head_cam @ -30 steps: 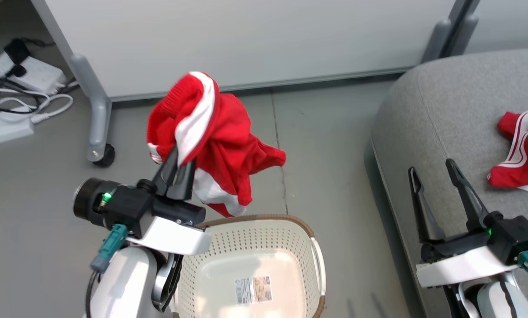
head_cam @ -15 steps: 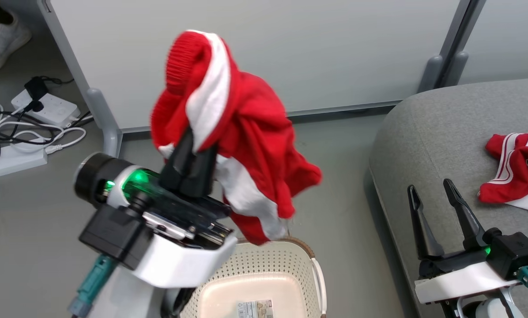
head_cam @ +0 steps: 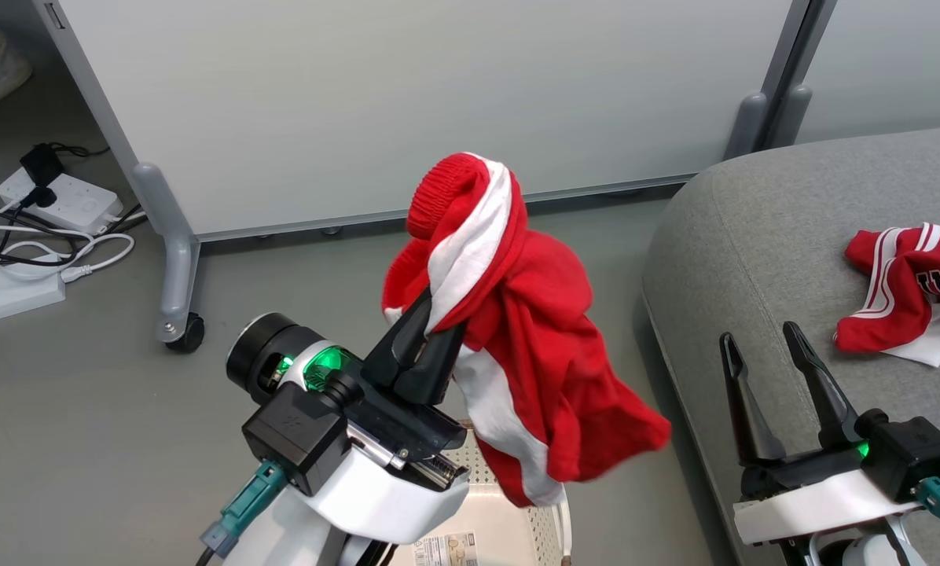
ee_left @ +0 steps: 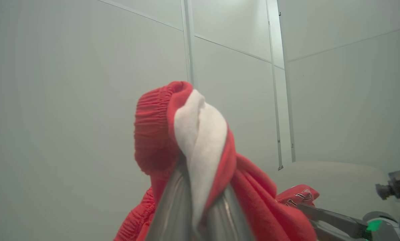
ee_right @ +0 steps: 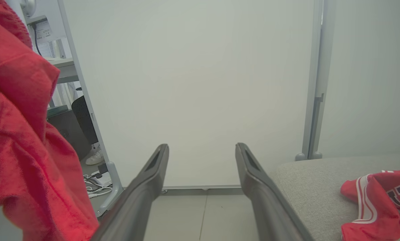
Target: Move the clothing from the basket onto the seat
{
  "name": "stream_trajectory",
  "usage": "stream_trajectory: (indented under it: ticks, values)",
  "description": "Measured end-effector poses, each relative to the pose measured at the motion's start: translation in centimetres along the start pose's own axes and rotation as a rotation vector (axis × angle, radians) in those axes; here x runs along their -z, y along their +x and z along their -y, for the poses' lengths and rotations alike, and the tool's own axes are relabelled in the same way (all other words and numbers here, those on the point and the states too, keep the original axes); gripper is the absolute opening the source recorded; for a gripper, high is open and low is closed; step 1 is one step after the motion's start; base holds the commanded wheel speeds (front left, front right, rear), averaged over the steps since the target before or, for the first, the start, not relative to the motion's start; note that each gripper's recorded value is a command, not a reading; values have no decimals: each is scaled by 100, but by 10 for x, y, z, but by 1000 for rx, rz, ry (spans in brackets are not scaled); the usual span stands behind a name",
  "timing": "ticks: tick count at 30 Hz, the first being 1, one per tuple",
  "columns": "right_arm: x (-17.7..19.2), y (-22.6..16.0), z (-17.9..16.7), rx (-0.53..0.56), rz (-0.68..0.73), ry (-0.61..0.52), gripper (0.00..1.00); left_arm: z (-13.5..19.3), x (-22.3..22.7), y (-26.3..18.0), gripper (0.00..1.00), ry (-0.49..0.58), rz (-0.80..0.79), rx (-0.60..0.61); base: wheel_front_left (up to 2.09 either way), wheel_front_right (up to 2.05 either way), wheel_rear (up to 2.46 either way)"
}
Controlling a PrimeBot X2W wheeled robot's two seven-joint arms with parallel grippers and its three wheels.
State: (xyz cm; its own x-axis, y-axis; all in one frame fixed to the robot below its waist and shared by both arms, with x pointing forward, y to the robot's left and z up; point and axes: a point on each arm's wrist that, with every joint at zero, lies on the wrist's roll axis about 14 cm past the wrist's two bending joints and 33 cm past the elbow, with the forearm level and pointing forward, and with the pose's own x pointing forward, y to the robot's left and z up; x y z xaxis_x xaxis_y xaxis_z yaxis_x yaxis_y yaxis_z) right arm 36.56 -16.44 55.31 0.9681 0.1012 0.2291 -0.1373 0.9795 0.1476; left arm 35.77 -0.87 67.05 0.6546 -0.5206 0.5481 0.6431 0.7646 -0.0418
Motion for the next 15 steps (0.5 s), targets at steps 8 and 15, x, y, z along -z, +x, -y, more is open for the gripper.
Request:
stream_trajectory:
  ticks: [8, 15]
  values:
    - [-1, -3, 2, -4, -1, -14, 100, 0, -5, 3, 0, 0, 17, 3, 0, 0, 0]
    - [-11, -11, -20, -123, 10, -29, 100, -1, -4, 4, 0, -3, 19, 3, 0, 0, 0]
